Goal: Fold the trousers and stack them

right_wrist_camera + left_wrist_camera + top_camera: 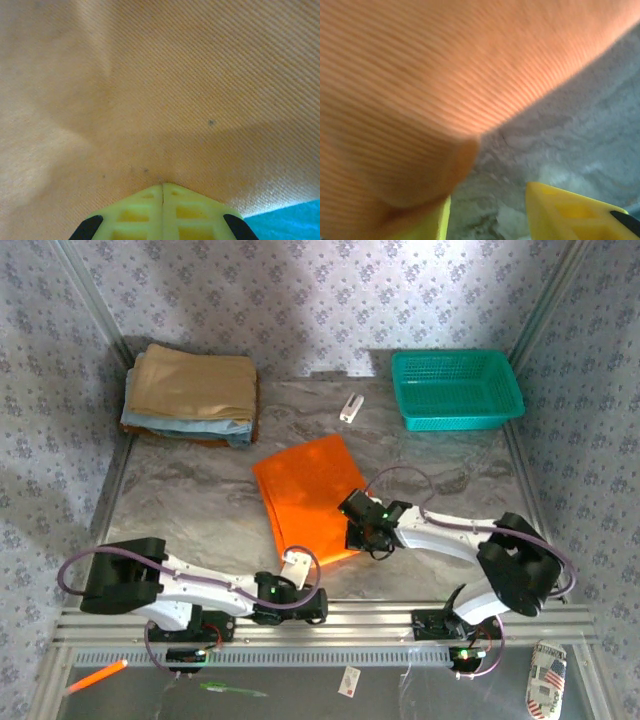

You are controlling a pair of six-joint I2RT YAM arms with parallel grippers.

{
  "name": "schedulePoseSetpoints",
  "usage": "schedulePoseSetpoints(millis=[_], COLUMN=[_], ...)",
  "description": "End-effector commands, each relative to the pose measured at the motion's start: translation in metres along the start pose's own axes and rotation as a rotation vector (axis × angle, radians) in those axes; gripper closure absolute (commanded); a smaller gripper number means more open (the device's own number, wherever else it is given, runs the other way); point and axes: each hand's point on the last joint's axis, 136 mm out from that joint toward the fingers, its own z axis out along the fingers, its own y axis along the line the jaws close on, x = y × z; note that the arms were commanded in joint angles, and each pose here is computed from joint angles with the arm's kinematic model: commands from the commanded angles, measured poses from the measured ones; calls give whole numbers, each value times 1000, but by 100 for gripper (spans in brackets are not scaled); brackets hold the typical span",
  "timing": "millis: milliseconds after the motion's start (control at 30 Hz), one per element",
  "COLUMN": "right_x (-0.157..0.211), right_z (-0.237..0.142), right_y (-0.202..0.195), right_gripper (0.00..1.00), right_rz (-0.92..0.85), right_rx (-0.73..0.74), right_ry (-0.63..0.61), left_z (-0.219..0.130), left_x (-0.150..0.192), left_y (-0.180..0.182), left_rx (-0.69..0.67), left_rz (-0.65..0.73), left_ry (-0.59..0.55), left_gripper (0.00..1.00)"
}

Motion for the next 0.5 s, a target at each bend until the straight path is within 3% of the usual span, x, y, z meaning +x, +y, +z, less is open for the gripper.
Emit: schedulePoseSetpoints(millis=[0,133,367,467], right_x=[-10,-11,-23,-33], right_z=[5,14,12,14], right_y=[-2,-5,-8,-11], right_gripper=[97,99,100,100], right_rz=[17,13,18,19], right_rx=[29,48,59,67], right_ry=[-29,-6,-11,-7], left_z=[-2,-9,-6,-13], left_x=[-16,-30,-31,-33], left_y=[24,39,42,47], left_rx=[-73,-79,0,0], left_rz=[14,29,22,48], left_ry=[-93,-143,-137,-131], left_gripper=[54,56,96,100])
